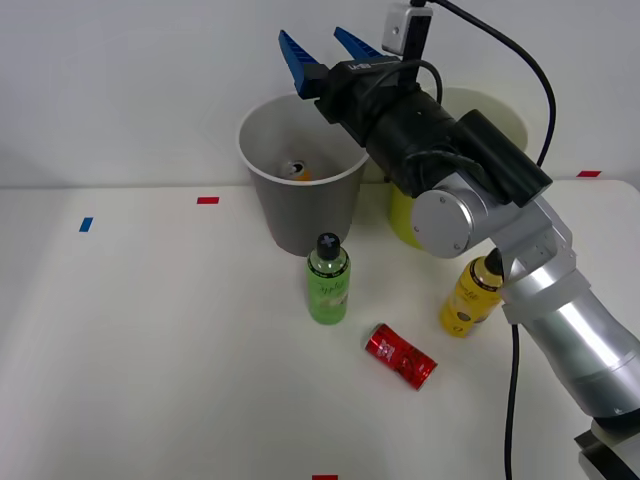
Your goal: Put cans in the gray bin, plastic bottles in the light green bin
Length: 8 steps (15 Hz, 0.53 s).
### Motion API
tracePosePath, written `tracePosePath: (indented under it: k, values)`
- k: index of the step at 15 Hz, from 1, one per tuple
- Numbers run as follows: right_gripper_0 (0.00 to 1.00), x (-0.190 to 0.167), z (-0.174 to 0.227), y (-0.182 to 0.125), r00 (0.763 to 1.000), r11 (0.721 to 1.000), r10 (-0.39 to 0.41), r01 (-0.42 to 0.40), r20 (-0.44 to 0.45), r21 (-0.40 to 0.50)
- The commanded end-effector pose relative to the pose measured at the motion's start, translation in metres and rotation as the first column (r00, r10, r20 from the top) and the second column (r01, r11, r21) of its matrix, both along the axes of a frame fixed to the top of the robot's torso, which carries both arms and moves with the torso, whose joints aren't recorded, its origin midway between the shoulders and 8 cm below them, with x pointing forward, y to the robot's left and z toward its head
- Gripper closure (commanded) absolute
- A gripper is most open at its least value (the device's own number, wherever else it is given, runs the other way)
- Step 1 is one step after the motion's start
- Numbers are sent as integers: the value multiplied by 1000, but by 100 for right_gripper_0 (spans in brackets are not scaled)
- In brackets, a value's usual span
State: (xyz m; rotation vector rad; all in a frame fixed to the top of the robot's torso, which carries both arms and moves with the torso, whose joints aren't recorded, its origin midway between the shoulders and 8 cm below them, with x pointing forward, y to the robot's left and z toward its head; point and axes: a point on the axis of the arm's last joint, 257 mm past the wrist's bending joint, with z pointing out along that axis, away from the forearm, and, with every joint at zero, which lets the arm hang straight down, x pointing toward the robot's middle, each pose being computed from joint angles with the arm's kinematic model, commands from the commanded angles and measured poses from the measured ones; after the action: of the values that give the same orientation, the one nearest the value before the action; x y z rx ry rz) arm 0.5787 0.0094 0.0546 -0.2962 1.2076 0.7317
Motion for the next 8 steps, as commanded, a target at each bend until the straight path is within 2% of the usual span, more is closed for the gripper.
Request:
tracePosePath:
  k: [1,4,8]
  values:
    - [22,-1,1,-5,1000,1000,-10,10,15,4]
    - [23,-17,5,-18,999,999,-14,12,44,39]
    - [23,-55,14,-73,992,983,-83,65,99,174]
